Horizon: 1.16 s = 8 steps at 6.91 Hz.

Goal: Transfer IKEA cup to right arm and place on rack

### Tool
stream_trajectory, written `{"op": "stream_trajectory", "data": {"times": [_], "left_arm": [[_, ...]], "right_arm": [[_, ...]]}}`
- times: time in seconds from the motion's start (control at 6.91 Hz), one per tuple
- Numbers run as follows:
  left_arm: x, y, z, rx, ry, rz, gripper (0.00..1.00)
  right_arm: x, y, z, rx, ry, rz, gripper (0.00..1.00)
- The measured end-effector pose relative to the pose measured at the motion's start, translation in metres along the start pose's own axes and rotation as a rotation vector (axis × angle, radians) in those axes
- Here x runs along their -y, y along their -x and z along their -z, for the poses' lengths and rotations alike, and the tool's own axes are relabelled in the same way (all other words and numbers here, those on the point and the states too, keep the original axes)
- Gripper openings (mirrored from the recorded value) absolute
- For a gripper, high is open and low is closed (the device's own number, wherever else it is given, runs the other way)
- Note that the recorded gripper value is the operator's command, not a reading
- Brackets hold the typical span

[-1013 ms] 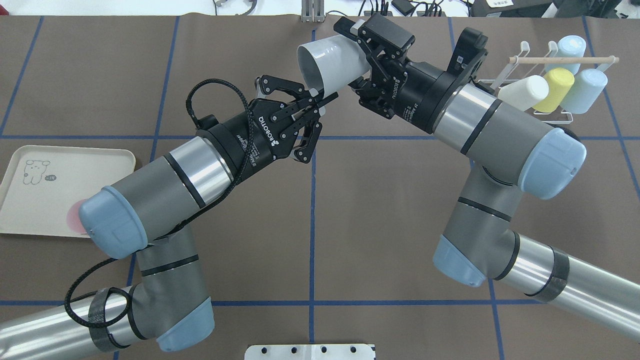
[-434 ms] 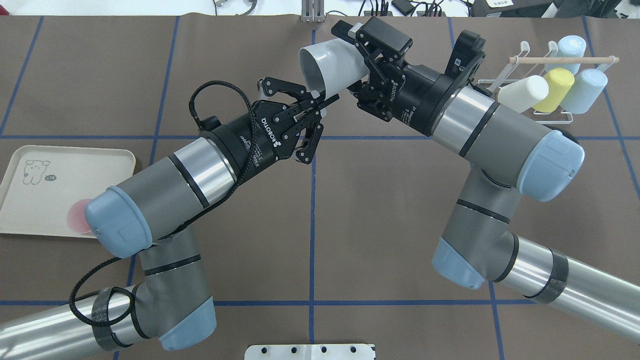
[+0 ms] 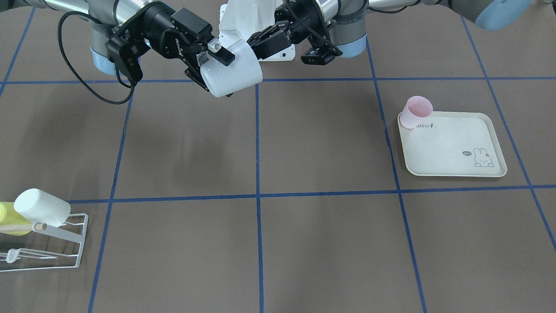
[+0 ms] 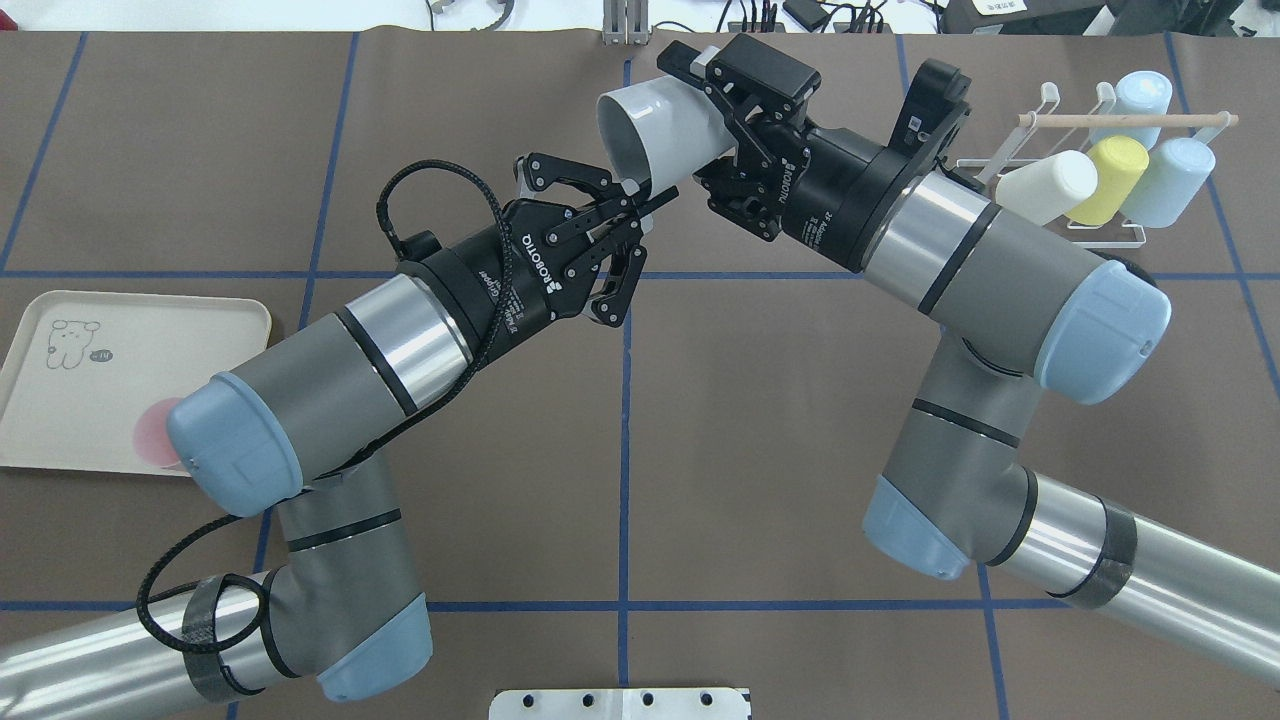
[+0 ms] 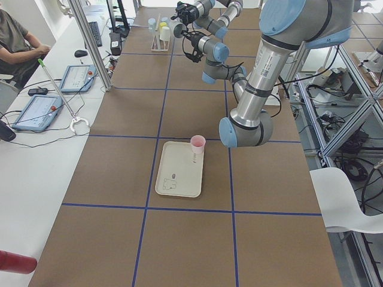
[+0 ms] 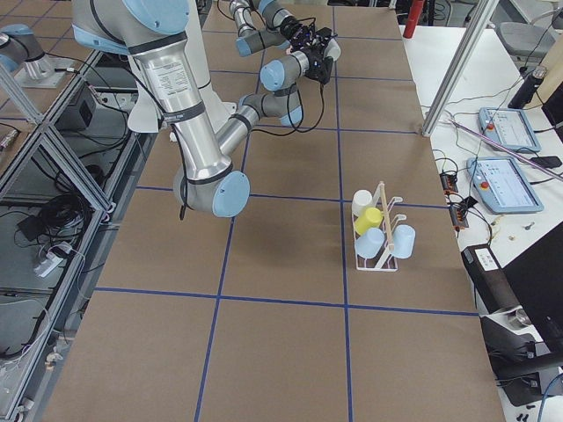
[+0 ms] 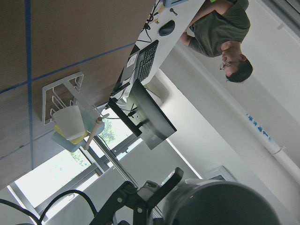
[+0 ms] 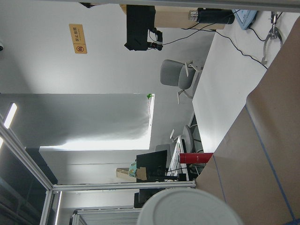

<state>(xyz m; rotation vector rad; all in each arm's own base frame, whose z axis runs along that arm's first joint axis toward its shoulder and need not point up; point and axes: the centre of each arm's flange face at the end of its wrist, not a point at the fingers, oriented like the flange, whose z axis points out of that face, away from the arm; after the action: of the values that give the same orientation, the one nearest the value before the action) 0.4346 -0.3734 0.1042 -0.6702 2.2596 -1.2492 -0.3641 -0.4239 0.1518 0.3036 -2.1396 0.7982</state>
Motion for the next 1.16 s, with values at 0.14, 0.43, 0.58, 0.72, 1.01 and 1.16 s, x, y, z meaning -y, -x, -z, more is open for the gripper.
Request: {"op": "stream_trajectory", "data": {"times": [0.14,0.43,0.58,0.72,1.01,1.16], "left_arm": [[-0.001,-0.001,0.001,-0.001,0.003,-0.006,1.0],[-0.002,-0.001,0.002,-0.002,0.006,-0.048,1.0],[-0.003,-0.001,0.002,-0.003,0.006,-0.059,1.0],[-0.003,-0.001,0.002,-0.003,0.007,-0.062,1.0],[-0.004,-0.004,0.003,-0.005,0.01,-0.065,1.0],[-0.006,-0.007,0.006,-0.008,0.017,-0.084,1.0]], "right_arm": [[0.0,0.0,0.0,0.0,0.001,0.003,0.0],[0.001,0.001,0.0,0.001,0.001,0.005,0.0],[0.001,0.001,0.0,0.002,0.001,0.006,0.0],[0.004,0.003,0.0,0.004,-0.003,0.009,0.0],[0.028,0.016,0.002,0.017,-0.033,0.031,0.0],[0.05,0.026,0.005,0.017,-0.052,0.054,0.0]]}}
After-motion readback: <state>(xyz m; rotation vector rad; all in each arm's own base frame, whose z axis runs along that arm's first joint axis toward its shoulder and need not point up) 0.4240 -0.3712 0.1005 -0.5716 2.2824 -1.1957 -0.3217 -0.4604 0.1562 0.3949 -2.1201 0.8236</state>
